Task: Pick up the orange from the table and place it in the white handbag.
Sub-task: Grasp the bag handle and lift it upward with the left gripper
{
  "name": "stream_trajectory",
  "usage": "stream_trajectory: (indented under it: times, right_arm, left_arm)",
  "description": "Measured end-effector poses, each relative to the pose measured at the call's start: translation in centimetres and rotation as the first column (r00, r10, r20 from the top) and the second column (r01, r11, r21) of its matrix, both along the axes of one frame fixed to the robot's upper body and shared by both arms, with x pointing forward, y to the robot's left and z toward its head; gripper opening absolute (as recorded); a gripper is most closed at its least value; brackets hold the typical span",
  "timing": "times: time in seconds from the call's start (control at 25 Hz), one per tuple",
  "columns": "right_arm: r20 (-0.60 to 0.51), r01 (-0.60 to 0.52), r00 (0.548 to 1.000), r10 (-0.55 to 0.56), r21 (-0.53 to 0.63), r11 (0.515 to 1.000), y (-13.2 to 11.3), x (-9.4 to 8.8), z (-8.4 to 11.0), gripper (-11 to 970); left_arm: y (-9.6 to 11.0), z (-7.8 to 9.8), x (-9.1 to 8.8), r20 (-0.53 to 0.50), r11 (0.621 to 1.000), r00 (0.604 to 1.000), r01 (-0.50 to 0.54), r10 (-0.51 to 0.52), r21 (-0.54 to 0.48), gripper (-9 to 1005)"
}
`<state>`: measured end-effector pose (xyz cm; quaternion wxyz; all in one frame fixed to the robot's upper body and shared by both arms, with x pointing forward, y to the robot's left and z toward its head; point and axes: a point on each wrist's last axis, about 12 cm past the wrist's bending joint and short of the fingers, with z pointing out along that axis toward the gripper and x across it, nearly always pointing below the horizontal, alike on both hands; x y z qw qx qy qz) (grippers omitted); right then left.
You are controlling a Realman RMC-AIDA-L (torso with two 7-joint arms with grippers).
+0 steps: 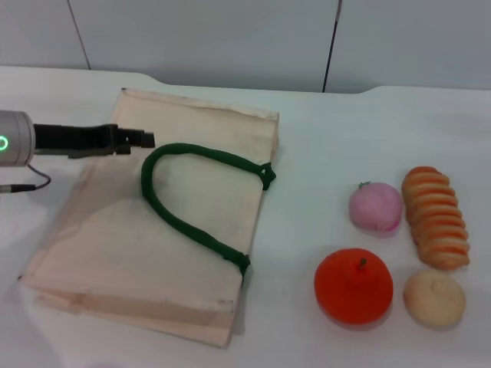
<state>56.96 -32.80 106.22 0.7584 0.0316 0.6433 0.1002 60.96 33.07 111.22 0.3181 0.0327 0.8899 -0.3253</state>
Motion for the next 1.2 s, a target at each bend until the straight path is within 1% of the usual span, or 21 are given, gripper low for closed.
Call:
stream_trajectory:
  times: [0.12, 0.36, 0.52, 0.64, 0.76, 0.96, 1.2]
  right_arm:
    - [0.0, 0.004, 1.0, -0.004, 0.002, 1.0, -0.1, 0.0, 0.0, 880]
    - [0.001, 0.004, 1.0, -0.004, 0.003, 1.0, -0.1, 0.0, 0.0, 880]
    - [0.004, 0.002, 1.0, -0.002, 0.003, 1.0, 0.0, 0.1, 0.1, 880]
    - [0.005, 0.001, 1.0, -0.001, 0.003, 1.0, 0.1, 0.2, 0.1, 880]
    - [0.005, 0.001, 1.0, -0.001, 0.003, 1.0, 0.1, 0.2, 0.2, 880]
    - [0.008, -0.001, 1.0, 0.001, 0.004, 1.0, 0.2, 0.2, 0.2, 879]
    - [0.012, -0.003, 1.0, 0.003, 0.005, 1.0, 0.2, 0.2, 0.2, 879]
  left_arm:
    - [0.1, 0.1, 0.1, -0.066, 1.0, 0.998, -0.001, 0.002, 0.022, 521]
    - [-0.4, 0.3, 0.5, -0.115, 0.998, 0.993, 0.025, -0.018, 0.063, 509]
    - [-1.1, 0.5, 1.0, -0.123, 0.995, 0.992, 0.051, -0.041, 0.081, 502]
    - [-1.8, 0.2, 1.2, -0.142, 0.994, 0.989, 0.064, -0.051, 0.09, 496]
    - [-2.3, -0.3, 1.5, -0.172, 0.991, 0.984, 0.068, -0.046, 0.12, 490]
    - [-2.6, -0.5, 1.8, -0.189, 0.986, 0.981, 0.068, -0.038, 0.153, 481]
    - [-2.9, -0.8, 2.1, -0.192, 0.986, 0.981, 0.061, -0.03, 0.157, 470]
